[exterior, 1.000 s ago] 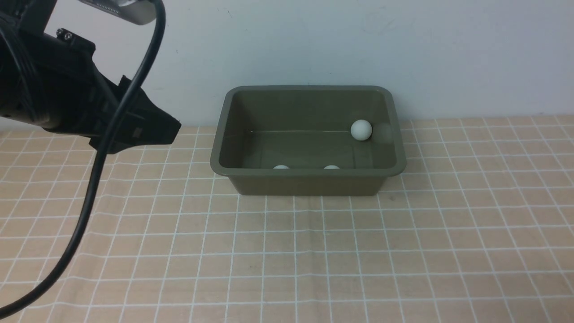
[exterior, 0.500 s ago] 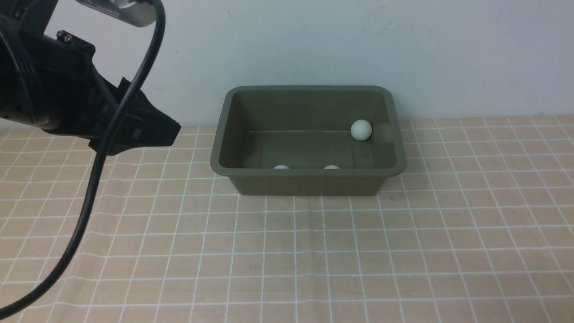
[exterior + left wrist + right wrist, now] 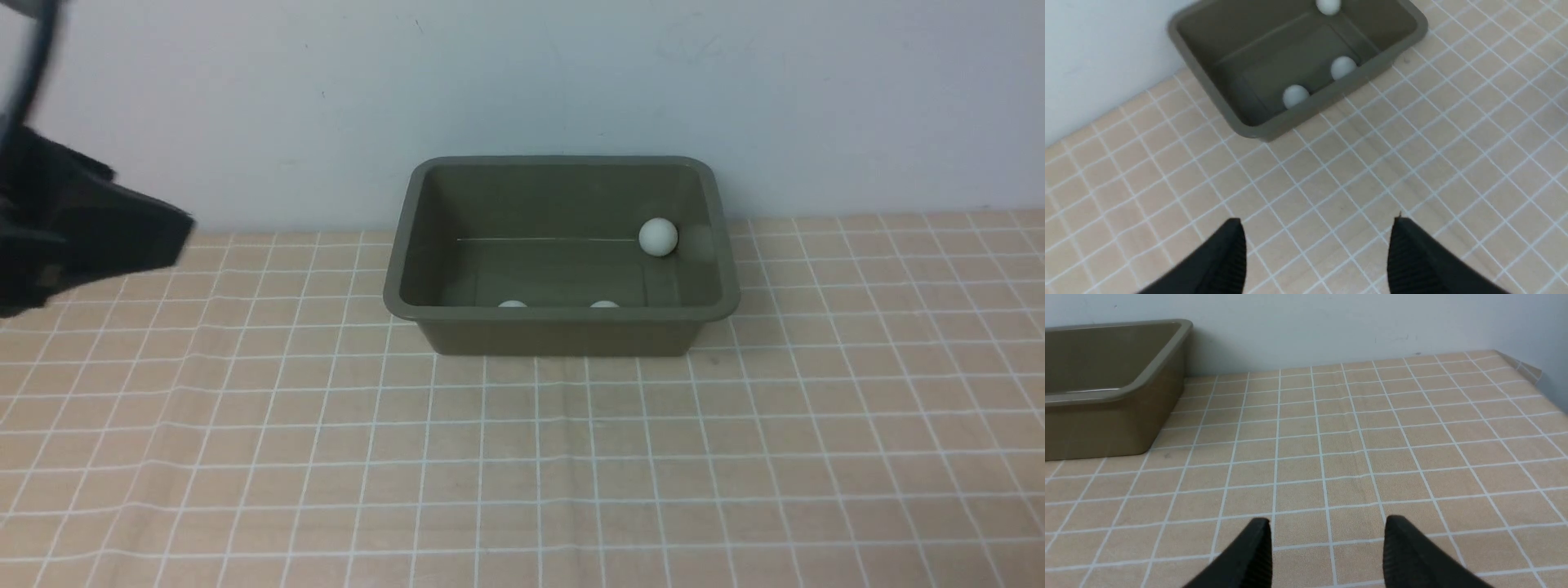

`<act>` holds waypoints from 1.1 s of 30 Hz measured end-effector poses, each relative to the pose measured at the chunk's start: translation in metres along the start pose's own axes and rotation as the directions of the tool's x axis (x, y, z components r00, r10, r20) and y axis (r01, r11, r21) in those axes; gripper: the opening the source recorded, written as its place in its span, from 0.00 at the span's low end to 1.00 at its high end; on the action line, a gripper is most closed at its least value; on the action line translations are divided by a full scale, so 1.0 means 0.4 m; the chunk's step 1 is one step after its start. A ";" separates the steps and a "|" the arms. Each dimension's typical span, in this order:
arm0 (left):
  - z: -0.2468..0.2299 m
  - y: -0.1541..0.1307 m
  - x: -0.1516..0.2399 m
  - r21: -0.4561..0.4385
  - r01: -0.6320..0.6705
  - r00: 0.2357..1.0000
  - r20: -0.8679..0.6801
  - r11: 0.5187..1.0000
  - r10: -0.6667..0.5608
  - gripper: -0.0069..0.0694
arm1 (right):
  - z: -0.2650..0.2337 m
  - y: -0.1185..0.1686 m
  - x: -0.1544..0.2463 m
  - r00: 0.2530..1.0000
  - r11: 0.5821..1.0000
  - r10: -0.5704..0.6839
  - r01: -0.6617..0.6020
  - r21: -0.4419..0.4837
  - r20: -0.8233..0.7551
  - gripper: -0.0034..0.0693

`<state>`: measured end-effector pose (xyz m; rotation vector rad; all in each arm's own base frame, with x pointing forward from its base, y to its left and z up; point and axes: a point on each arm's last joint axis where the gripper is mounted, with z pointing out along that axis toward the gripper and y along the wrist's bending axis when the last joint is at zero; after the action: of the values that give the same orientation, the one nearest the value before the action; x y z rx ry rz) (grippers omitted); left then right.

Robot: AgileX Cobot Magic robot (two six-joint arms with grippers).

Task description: Put the table tennis balls into the box on the light coffee tablecloth.

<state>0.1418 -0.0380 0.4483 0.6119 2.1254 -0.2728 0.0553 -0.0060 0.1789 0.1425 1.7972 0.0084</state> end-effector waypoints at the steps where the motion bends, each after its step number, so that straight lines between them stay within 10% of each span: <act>1: -0.026 -0.003 0.007 -0.033 0.010 1.000 0.024 0.999 -0.009 0.60 | 0.000 0.000 0.000 1.000 1.000 0.000 0.000 0.000 0.000 0.52; 12: -0.107 -0.074 0.212 -0.362 0.091 0.950 0.311 0.928 0.028 0.60 | 0.000 0.000 0.000 1.000 1.000 0.000 0.000 0.000 0.000 0.52; 33: 0.118 -0.081 0.575 -0.370 0.278 0.863 0.501 0.886 -0.062 0.60 | 0.000 0.000 0.000 1.000 1.000 -0.018 0.018 0.001 0.000 0.52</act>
<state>0.0456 -0.0099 0.2336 0.0674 1.6748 -0.0338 0.0553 -0.0060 0.1790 0.1269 1.7979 -0.0048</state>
